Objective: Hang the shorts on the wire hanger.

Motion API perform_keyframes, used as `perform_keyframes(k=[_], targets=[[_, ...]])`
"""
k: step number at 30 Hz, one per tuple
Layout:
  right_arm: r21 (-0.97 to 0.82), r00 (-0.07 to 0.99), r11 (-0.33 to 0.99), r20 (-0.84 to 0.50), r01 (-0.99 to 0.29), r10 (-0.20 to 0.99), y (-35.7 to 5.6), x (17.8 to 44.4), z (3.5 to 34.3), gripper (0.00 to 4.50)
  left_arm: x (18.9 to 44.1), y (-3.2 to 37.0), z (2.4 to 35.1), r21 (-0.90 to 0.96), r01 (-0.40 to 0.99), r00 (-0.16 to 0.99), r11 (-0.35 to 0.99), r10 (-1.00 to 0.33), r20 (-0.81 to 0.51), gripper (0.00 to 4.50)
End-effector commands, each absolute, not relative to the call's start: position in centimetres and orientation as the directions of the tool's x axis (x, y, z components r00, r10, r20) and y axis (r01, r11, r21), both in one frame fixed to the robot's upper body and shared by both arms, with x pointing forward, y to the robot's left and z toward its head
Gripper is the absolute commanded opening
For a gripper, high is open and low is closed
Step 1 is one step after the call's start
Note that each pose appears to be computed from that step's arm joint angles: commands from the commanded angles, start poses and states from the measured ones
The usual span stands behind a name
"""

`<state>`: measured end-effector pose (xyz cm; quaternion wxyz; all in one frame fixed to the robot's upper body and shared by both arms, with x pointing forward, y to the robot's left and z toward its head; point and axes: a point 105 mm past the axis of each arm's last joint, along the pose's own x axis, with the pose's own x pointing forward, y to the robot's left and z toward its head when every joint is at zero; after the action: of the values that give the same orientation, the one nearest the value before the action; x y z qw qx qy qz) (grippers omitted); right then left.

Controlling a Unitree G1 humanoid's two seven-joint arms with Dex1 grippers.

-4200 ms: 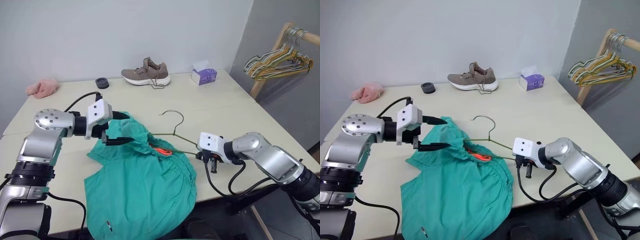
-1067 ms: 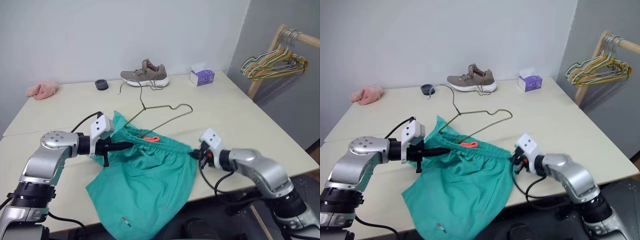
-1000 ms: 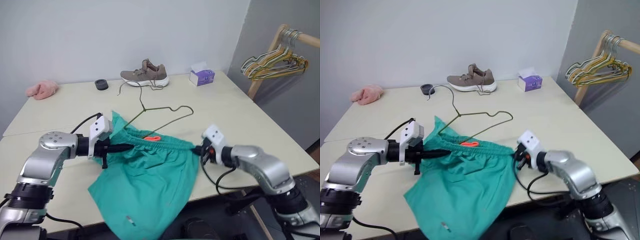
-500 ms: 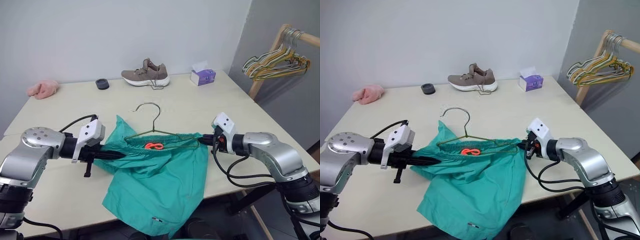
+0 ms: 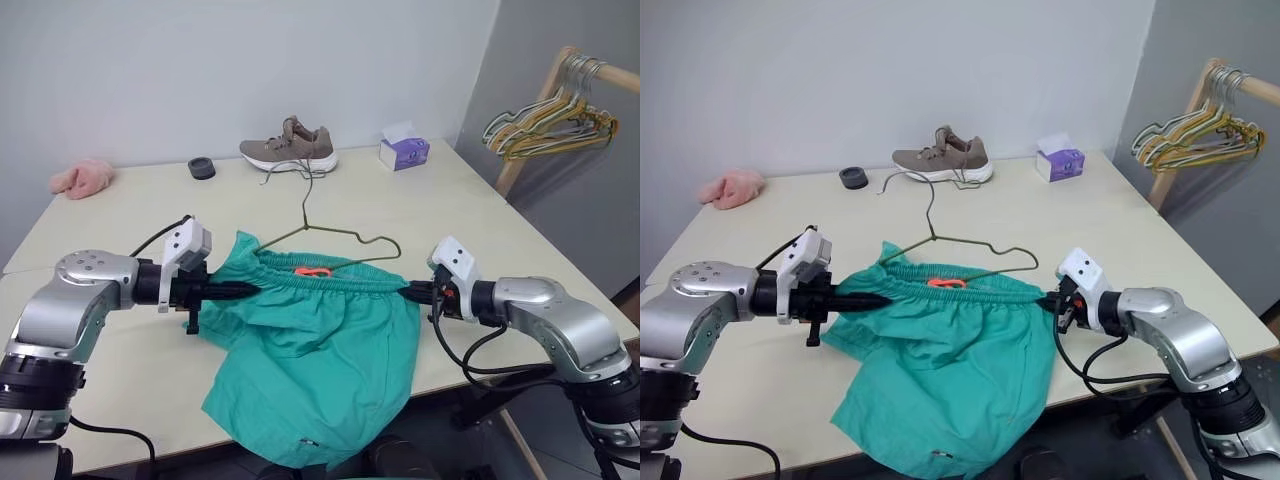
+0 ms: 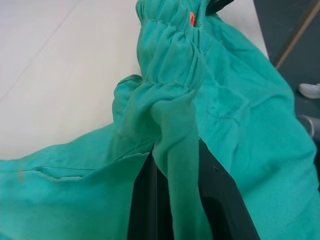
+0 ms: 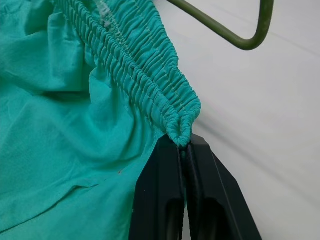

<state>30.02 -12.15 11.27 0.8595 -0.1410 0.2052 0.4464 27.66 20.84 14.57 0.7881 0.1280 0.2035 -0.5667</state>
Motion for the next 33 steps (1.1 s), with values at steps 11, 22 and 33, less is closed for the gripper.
perform_keyframes(k=[11, 22, 33], targets=[[-0.096, 0.603, 0.644, -0.476, -0.759, 0.640, -14.4, 31.7, 11.9, 0.02, 27.3, 22.6, 16.4, 0.045, 0.945, 0.301, 0.324, -0.807, -0.508, 0.00], [-0.102, 0.599, 0.635, -0.473, -0.766, 0.647, -14.3, 31.4, 12.1, 0.02, 27.8, 23.5, 15.5, 0.095, 0.942, 0.318, 0.323, -0.763, -0.562, 0.00], [-0.149, 0.574, 0.584, -0.479, -0.798, 0.664, -14.0, 30.6, 13.1, 0.02, 27.9, 24.9, 14.0, 0.147, 0.938, 0.332, 0.313, -0.698, -0.635, 0.00]])
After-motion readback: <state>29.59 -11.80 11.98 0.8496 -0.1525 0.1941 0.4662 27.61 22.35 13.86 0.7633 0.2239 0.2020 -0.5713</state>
